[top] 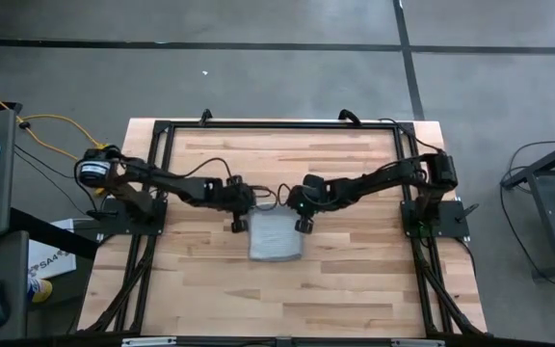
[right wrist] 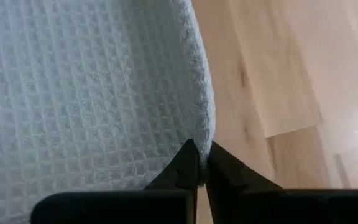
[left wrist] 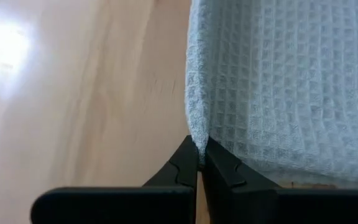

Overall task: Fold microfiber towels
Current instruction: Fold the gray microfiber cloth

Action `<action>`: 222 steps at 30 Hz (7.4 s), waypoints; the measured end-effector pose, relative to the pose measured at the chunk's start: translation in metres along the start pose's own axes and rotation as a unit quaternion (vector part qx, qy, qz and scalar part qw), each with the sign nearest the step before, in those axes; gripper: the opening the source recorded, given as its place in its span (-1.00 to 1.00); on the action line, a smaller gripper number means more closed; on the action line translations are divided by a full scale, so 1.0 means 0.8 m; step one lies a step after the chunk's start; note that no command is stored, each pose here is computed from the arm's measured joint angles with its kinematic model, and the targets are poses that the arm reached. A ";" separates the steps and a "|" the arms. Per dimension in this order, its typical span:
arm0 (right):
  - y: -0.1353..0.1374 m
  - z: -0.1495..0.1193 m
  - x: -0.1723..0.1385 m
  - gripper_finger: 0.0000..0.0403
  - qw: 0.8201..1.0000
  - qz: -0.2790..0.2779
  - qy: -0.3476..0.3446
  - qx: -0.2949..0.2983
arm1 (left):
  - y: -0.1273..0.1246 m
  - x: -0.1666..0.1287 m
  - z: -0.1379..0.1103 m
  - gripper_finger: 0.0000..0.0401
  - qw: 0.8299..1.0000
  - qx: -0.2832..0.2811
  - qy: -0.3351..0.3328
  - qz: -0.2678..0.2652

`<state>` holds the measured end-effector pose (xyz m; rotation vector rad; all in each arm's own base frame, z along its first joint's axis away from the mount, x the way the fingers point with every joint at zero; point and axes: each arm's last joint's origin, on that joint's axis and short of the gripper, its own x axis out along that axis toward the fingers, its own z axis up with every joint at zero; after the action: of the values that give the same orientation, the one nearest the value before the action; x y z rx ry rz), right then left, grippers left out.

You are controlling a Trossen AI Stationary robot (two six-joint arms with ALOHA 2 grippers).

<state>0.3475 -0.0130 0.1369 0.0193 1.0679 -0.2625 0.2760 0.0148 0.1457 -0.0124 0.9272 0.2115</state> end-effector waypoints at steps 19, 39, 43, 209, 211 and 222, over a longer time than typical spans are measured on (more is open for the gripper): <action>0.102 -0.024 -0.031 -0.97 0.985 -0.118 -0.060 -0.112 | -0.093 -0.032 -0.016 -0.99 0.991 0.087 -0.053 0.084; 0.189 -0.060 -0.068 -0.97 0.968 -0.105 -0.137 -0.182 | -0.170 -0.068 -0.039 -0.99 0.983 0.116 -0.137 0.044; 0.198 -0.061 -0.073 -0.97 0.966 -0.093 -0.154 -0.188 | -0.178 -0.073 -0.044 -0.99 0.983 0.114 -0.141 0.032; 0.266 -0.086 -0.095 -0.02 0.939 0.084 -0.194 -0.270 | -0.276 -0.092 -0.012 0.22 0.964 0.239 -0.096 -0.067; 0.265 -0.078 -0.101 -0.06 0.940 0.078 -0.207 -0.261 | -0.274 -0.093 -0.011 0.22 0.966 0.236 -0.093 -0.047; 0.224 -0.041 -0.081 -0.55 0.960 0.137 -0.164 -0.182 | -0.240 -0.070 0.005 -0.25 0.988 0.145 -0.037 -0.029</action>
<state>0.3294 0.1781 0.1569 -0.2003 0.7578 0.1814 0.2822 -0.1826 0.1773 0.2356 0.8760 0.0209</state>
